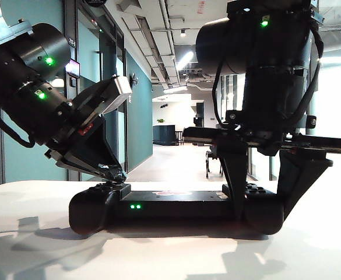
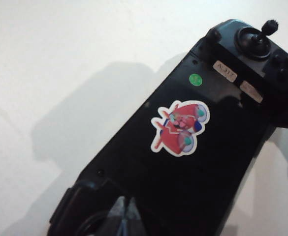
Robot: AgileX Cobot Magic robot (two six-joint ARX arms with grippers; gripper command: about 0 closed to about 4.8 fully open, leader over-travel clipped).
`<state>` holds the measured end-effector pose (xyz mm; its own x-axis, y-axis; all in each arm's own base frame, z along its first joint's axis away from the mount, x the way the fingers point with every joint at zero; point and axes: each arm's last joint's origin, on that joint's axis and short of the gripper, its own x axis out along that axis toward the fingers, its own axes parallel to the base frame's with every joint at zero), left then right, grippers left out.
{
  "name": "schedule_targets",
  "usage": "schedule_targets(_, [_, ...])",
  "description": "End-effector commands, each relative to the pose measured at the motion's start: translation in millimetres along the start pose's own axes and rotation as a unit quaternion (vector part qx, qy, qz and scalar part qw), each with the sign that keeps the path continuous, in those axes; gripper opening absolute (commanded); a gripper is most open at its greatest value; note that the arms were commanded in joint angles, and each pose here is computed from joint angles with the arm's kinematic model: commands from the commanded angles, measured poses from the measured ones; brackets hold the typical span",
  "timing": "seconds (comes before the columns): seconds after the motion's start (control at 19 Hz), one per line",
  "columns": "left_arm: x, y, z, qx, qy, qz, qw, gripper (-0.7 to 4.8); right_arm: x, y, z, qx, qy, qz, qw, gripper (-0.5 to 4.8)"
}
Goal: Push the left joystick on the remote control sitting on the white table forward to make the robot dog walk in a straight line until it approaches the door.
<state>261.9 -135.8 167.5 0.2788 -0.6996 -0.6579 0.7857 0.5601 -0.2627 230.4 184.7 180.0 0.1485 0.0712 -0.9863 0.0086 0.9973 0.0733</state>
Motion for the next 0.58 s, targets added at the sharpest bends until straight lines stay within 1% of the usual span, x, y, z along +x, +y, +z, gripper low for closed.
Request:
schedule_targets(0.05, [-2.9, -0.9, 3.9, 0.004, -0.005, -0.002, 1.000, -0.05, -1.5, 2.1, 0.3, -0.007, -0.002, 0.011, 1.000, 1.34])
schedule_targets(0.11, [-6.4, -2.8, 7.0, 0.004, -0.007, -0.009, 1.000, -0.05, -1.5, 2.2, 0.4, -0.007, -0.003, 0.011, 1.000, 1.34])
schedule_targets(0.21, [-26.7, -12.3, 22.7, 0.010, -0.016, -0.008, 1.000, -0.05, -1.5, 2.3, 0.5, -0.007, -0.004, 0.011, 1.000, 1.34])
schedule_targets(0.32, [-55.9, -25.8, 41.3, 0.026, -0.041, 0.012, 0.999, -0.05, -1.5, 2.9, 1.5, -0.007, -0.009, 0.014, 1.000, 1.34])
schedule_targets(0.37, [-67.4, -31.6, 45.8, 0.030, -0.051, 0.022, 0.998, -0.05, -1.5, 3.0, 1.8, -0.006, -0.010, 0.015, 1.000, 1.34])
schedule_targets(0.47, [-88.8, -43.5, 50.4, 0.024, -0.076, 0.033, 0.996, -0.05, -1.6, 3.3, 2.6, -0.007, -0.016, 0.015, 1.000, 1.35])
schedule_targets(0.58, [-115.2, -59.7, 51.4, 0.031, -0.107, 0.039, 0.993, -0.05, -1.6, 4.1, 3.5, -0.008, -0.020, 0.019, 1.000, 1.35])
